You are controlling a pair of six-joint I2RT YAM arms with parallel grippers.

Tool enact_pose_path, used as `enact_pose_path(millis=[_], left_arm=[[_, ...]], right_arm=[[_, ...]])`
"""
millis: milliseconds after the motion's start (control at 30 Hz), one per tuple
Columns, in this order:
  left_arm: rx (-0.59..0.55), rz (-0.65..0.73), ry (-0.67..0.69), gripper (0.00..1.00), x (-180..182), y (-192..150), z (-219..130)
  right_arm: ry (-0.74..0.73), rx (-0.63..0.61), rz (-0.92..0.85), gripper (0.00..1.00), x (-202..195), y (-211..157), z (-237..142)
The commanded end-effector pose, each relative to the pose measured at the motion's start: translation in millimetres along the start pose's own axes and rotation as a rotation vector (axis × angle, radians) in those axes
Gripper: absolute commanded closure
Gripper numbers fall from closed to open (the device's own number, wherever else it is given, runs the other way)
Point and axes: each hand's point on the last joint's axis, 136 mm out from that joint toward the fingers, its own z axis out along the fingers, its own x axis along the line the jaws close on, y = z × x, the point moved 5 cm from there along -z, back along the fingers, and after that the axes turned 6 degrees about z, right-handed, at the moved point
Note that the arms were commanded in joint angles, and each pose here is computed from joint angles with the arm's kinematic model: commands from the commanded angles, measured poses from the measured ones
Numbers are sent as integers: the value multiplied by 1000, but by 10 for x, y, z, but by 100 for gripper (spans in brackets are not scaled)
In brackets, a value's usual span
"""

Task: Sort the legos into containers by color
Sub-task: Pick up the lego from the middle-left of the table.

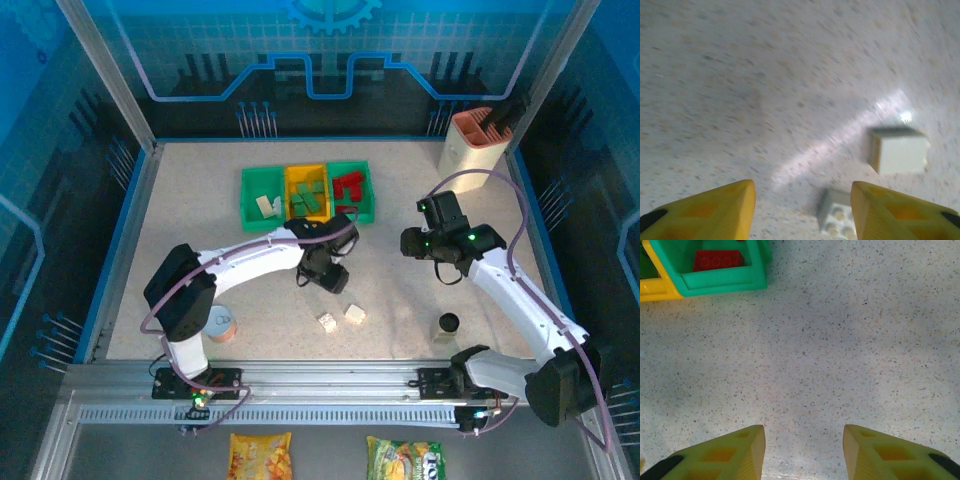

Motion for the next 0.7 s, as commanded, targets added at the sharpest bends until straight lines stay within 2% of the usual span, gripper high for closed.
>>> enact_pose_path(millis=[0, 400, 667], left_arm=[[13, 225, -49, 43, -274, -186, -107], [155, 392, 16, 38, -398, -455, 29], [233, 396, 7, 36, -474, -533, 215]], right_arm=[[0, -1, -20, 54, 7, -39, -17], [-18, -4, -22, 54, -38, -59, -78], [-24, 2, -14, 54, -52, -75, -90]])
